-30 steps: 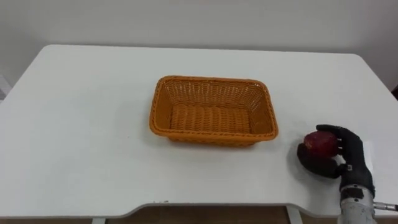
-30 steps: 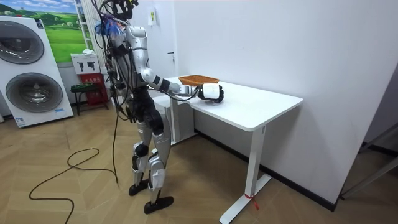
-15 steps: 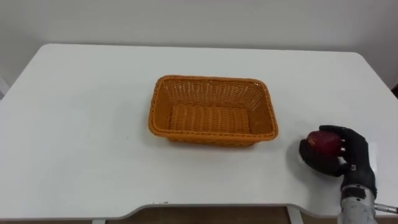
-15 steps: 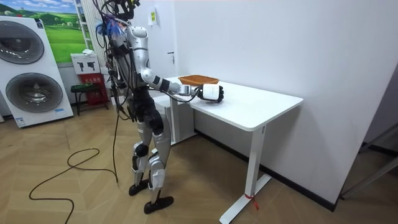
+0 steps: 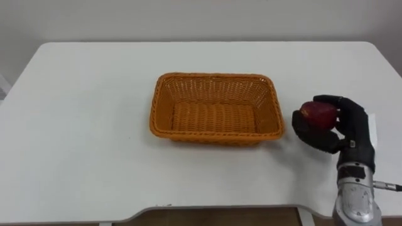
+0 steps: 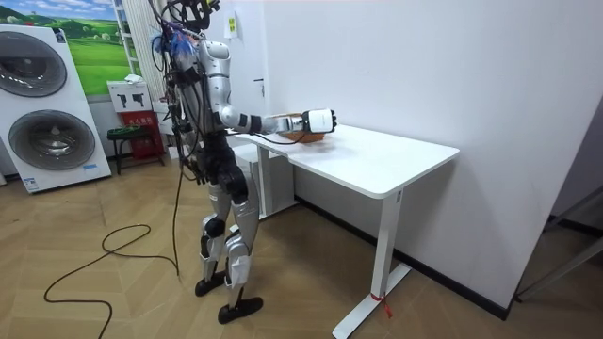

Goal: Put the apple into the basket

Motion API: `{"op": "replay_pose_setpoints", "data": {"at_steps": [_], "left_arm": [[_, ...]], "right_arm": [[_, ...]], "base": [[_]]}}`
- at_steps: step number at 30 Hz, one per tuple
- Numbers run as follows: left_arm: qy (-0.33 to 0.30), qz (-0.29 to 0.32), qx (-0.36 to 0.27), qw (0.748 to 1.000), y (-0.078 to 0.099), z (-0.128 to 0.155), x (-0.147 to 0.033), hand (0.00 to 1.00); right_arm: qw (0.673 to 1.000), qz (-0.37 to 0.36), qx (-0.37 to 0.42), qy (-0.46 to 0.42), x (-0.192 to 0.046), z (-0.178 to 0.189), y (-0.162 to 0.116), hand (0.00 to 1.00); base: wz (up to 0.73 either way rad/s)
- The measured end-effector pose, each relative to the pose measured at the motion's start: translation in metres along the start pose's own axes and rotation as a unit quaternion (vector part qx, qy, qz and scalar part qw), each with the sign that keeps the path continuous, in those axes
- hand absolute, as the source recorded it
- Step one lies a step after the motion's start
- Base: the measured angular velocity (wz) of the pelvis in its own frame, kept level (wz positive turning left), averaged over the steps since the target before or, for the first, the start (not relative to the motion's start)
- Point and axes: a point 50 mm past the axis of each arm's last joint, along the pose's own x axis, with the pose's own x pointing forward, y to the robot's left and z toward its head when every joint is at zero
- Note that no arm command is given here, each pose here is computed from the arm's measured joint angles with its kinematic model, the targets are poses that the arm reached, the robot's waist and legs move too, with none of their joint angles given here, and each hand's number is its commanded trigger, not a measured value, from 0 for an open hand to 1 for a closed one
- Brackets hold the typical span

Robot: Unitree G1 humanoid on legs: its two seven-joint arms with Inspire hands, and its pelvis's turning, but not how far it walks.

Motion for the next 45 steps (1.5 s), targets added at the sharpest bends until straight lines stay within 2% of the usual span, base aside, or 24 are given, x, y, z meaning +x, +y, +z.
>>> {"op": "replay_pose_setpoints", "data": {"at_steps": [8,15,19,24,28,29,30,40,45], "left_arm": [[-0.005,-0.013,-0.002,1.0,-0.002,0.005,0.001,0.0],[-0.008,-0.021,-0.002,1.0,-0.004,0.007,0.001,0.0],[-0.018,-0.038,0.019,0.999,-0.011,0.012,0.001,0.0],[-0.027,-0.06,0.019,0.998,-0.016,0.021,0.003,0.0],[-0.023,-0.062,0.024,0.998,-0.018,0.022,0.003,0.0],[-0.024,-0.063,0.026,0.997,-0.018,0.023,0.003,0.0],[-0.025,-0.064,0.026,0.997,-0.019,0.024,0.003,0.0],[0.008,-0.061,0.039,0.997,-0.017,0.012,0.002,0.0],[0.012,-0.061,0.052,0.997,-0.016,0.013,0.003,0.0]], "right_arm": [[0.998,0.006,0.027,-0.059,0.008,0.031,0.007,1.0],[0.996,0.042,0.035,-0.069,0.008,0.037,0.017,1.0],[0.991,0.092,0.04,-0.084,0.002,0.046,0.032,1.0],[0.98,0.168,0.003,-0.104,-0.008,0.05,0.055,1.0],[0.975,0.199,-0.003,-0.095,-0.01,0.051,0.067,1.0],[0.974,0.205,-0.002,-0.096,-0.01,0.051,0.068,0.69],[0.974,0.206,-0.001,-0.096,-0.01,0.051,0.068,0.0],[0.974,0.217,-0.034,-0.062,0.002,0.038,0.069,0.0],[0.976,0.201,-0.031,-0.074,0.01,0.045,0.067,0.0]], "base": [[0.0],[0.0],[0.0],[0.05],[0.03],[0.07],[0.13],[0.06],[0.07]]}}
